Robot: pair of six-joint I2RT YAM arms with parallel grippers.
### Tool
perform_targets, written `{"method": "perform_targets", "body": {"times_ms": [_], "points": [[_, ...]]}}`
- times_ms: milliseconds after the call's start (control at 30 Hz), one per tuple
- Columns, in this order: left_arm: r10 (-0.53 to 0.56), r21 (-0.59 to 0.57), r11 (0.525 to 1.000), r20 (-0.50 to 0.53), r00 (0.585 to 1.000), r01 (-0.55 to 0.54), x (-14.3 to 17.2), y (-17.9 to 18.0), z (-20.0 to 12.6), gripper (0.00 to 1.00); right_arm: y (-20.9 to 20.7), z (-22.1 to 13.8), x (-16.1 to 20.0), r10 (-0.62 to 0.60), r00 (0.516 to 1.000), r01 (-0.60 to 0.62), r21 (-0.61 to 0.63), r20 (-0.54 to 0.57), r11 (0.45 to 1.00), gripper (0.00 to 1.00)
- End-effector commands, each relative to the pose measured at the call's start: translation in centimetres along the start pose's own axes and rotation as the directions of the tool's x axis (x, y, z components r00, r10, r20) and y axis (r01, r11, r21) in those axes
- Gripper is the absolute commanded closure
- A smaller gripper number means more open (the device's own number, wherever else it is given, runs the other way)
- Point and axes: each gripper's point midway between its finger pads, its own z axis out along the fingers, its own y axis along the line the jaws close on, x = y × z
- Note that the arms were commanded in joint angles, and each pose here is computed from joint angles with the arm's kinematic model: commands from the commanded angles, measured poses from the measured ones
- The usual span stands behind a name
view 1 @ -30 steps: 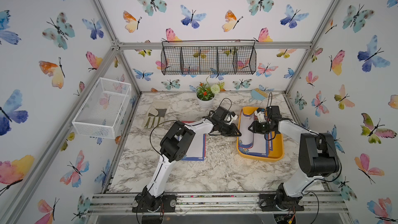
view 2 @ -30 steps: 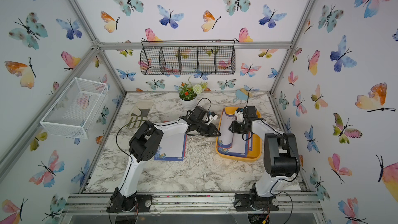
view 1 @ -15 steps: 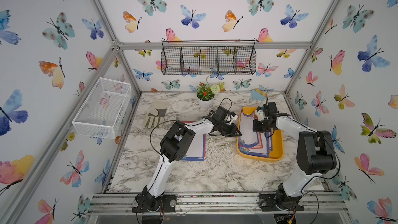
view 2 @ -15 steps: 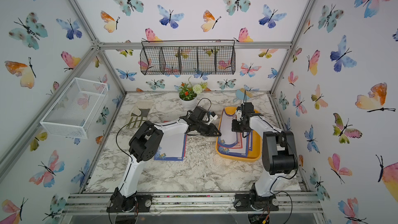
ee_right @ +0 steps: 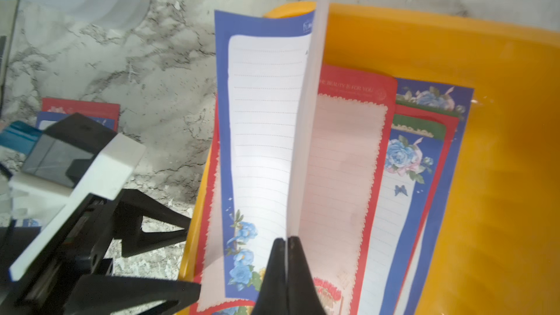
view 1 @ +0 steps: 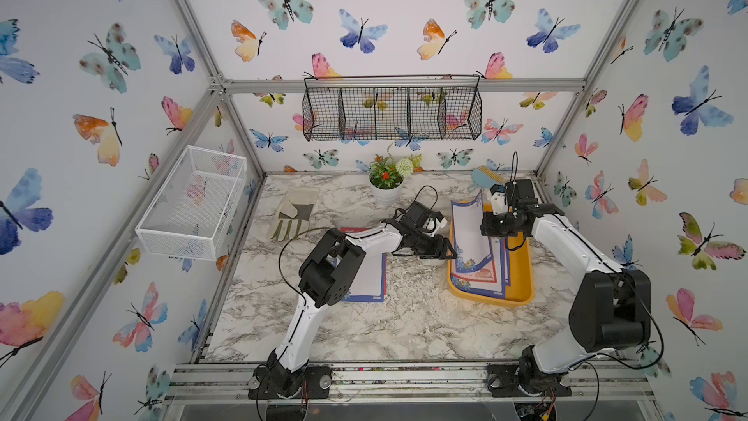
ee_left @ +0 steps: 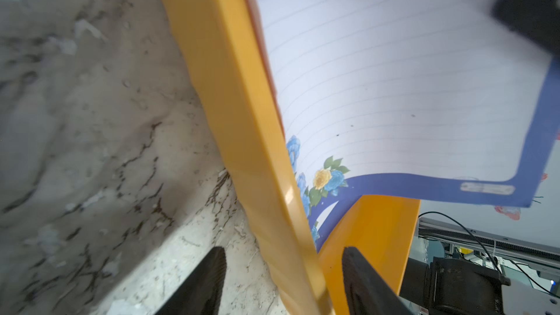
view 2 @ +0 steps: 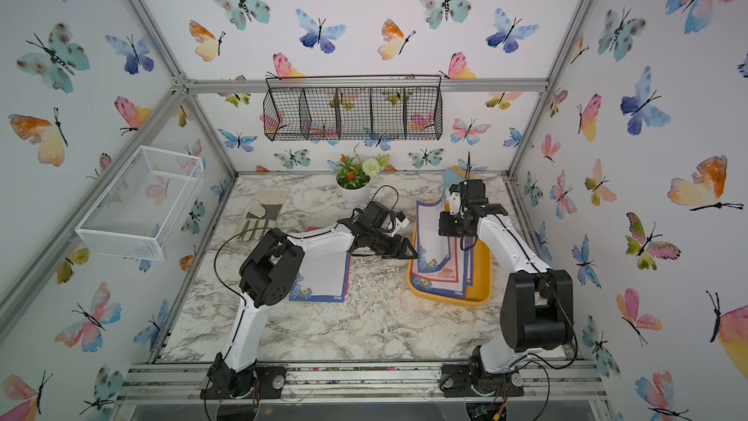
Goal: Take out the stationery paper from the storage box
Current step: Pick up the stationery paper from the storage box.
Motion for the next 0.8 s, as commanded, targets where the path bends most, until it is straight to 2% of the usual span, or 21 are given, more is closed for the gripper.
{"method": "perform_targets", "body": {"times_ms": [0, 133, 233, 333, 467, 600, 700, 767], "points": [[0.079, -0.024, 0.997, 0.102, 0.992, -0.077, -2.6, -2.0, -4.2, 0.36, 0.5, -3.5, -1.2, -0.032, 0.998, 0.031, 0.023, 0.049, 0.999, 0.98], [0.134, -0.061, 0.990, 0.170, 0.976, -0.125, -4.0, -2.7, -7.0, 0.36, 0.9, -7.5, -3.6, -0.075, 0.986, 0.066, 0.061, 0.152, 0.996, 0.98], [0.195, -0.095, 0.980, 0.251, 0.948, -0.176, -5.6, -4.1, -10.3, 0.35, 1.7, -10.5, -5.5, -0.113, 0.966, 0.101, 0.063, 0.233, 0.993, 0.98], [0.248, -0.111, 0.968, 0.341, 0.907, -0.223, -6.9, -5.2, -13.5, 0.35, 3.1, -13.2, -7.3, -0.152, 0.937, 0.148, 0.039, 0.313, 0.988, 0.98], [0.296, -0.124, 0.955, 0.447, 0.844, -0.269, -8.2, -6.0, -17.7, 0.36, 6.2, -15.8, -8.9, -0.212, 0.885, 0.261, -0.065, 0.414, 0.963, 0.98], [0.387, -0.195, 0.921, 0.559, 0.734, -0.337, -9.2, -7.1, -23.0, 0.35, 9.5, -18.3, -9.7, -0.257, 0.820, 0.390, -0.170, 0.512, 0.905, 0.98], [0.491, -0.278, 0.866, 0.627, 0.605, -0.415, -9.2, -9.3, -27.6, 0.33, 11.9, -20.5, -9.8, -0.276, 0.747, 0.494, -0.227, 0.604, 0.839, 0.98], [0.555, -0.332, 0.821, 0.655, 0.513, -0.464, -8.6, -11.0, -30.3, 0.27, 13.5, -22.1, -9.5, -0.271, 0.692, 0.562, -0.263, 0.670, 0.784, 0.98]]}}
